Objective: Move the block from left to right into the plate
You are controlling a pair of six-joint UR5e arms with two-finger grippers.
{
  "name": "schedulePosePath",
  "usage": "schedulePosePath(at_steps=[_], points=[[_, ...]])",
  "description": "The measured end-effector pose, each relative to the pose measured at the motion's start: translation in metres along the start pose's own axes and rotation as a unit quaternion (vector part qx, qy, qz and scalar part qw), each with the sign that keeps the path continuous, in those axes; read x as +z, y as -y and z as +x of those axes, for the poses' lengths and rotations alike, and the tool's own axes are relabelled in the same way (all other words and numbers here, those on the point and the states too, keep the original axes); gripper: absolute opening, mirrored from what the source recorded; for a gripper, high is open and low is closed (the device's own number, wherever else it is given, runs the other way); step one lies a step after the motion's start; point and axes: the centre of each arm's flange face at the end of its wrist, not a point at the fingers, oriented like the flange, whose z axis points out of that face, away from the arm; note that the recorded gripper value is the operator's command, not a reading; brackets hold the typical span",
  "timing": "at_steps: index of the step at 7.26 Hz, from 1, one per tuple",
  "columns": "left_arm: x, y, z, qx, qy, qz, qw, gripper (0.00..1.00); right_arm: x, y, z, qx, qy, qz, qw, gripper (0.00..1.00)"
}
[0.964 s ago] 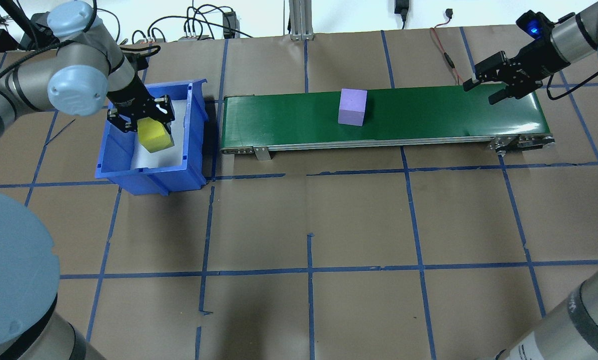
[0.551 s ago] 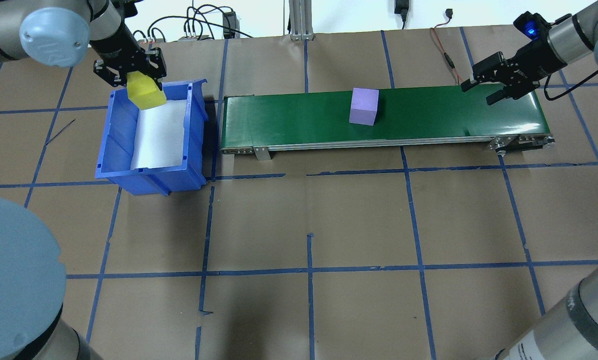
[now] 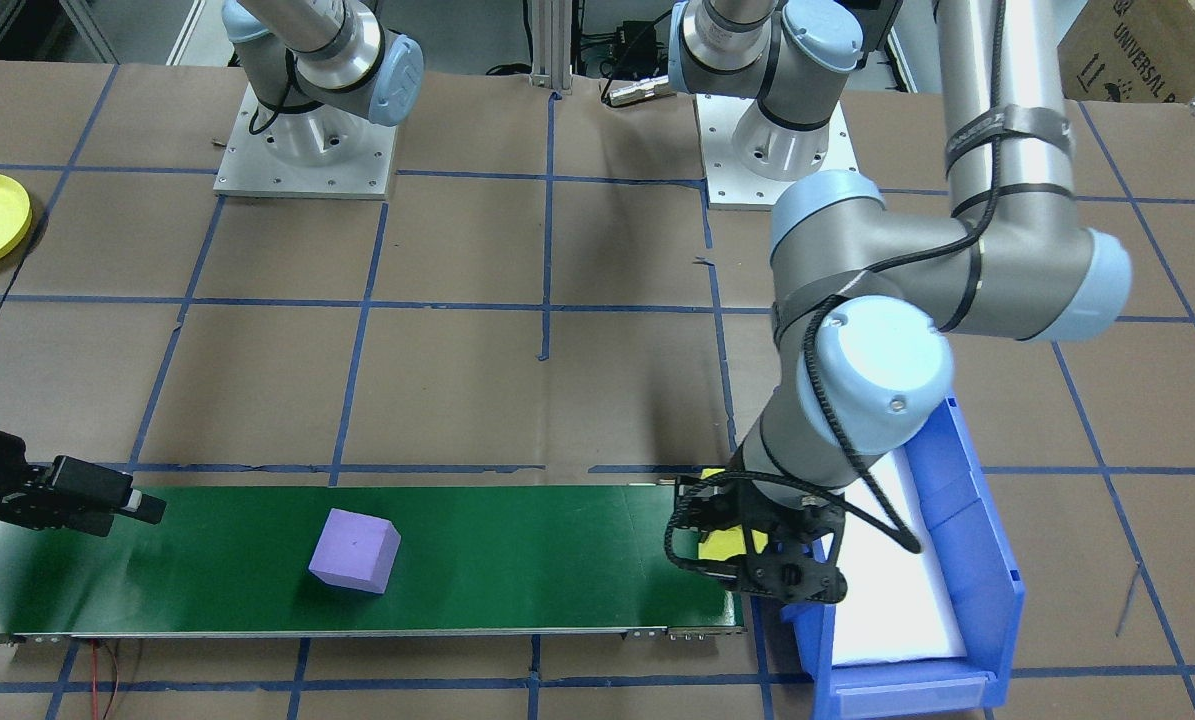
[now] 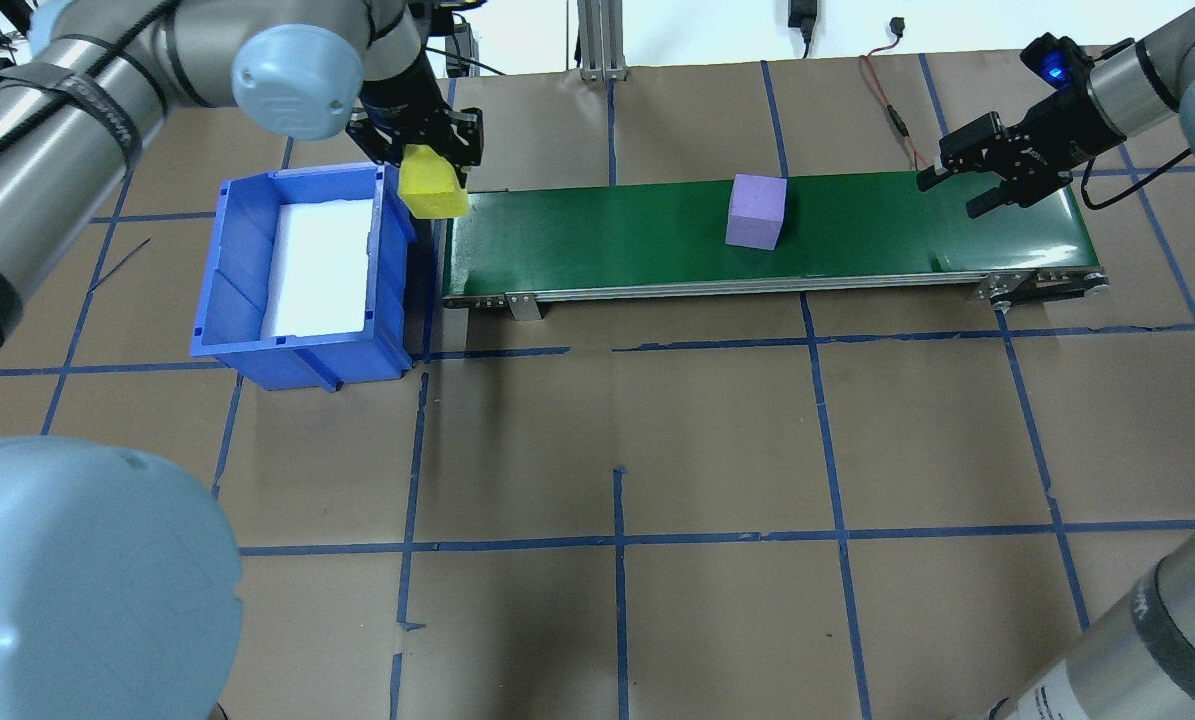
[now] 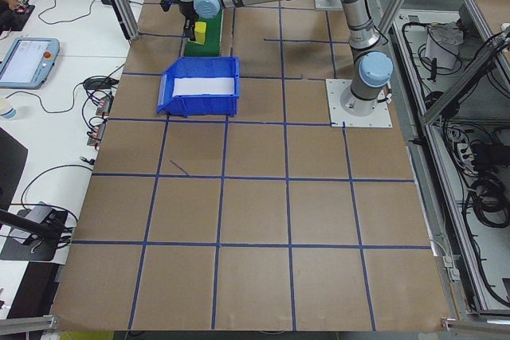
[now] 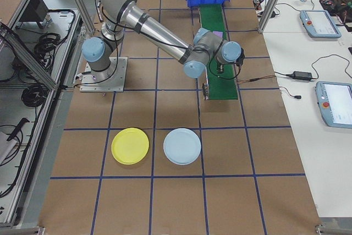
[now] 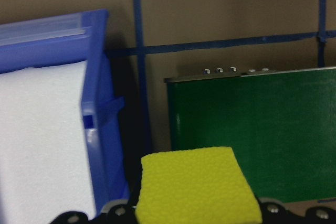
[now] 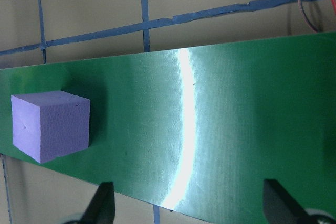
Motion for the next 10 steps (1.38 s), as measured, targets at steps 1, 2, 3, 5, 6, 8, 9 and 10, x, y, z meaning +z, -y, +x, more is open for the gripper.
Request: schedulePosePath(at_steps=[1, 2, 3, 5, 6, 8, 9, 10], points=[[0.026, -0.002, 0.013, 0.012, 0.000, -0.013, 1.000, 0.38, 0.001, -0.002, 0.000, 0.001, 0.001, -0.001, 1.000, 1.00], [0.046, -0.006, 0.019, 0.021, 0.000, -0.020, 1.000, 0.61, 0.002, -0.003, 0.000, 0.002, 0.001, -0.002, 1.000, 1.00], [0.058, -0.009, 0.022, 0.028, 0.001, -0.013, 1.000, 1.00, 0.002, -0.003, 0.000, 0.003, 0.001, -0.002, 1.000, 1.00], [0.060, -0.009, 0.024, 0.032, 0.000, 0.009, 0.999, 1.00, 0.000, -0.003, -0.001, 0.004, 0.001, 0.000, 1.000, 1.00], [0.047, -0.011, 0.026, 0.033, -0.001, 0.020, 0.999, 1.00, -0.001, -0.002, -0.002, 0.004, 0.001, 0.001, 1.000, 1.00], [-0.022, -0.030, 0.033, 0.034, -0.003, 0.049, 0.998, 1.00, 0.000, -0.001, -0.002, 0.003, 0.002, 0.003, 1.000, 1.00], [-0.069, -0.051, 0.035, 0.033, -0.004, 0.062, 0.998, 1.00, -0.001, -0.001, -0.002, 0.004, 0.002, 0.005, 1.000, 1.00], [-0.116, -0.079, 0.036, 0.033, -0.003, 0.073, 0.997, 1.00, -0.002, -0.001, -0.003, 0.011, 0.002, 0.006, 1.000, 1.00]])
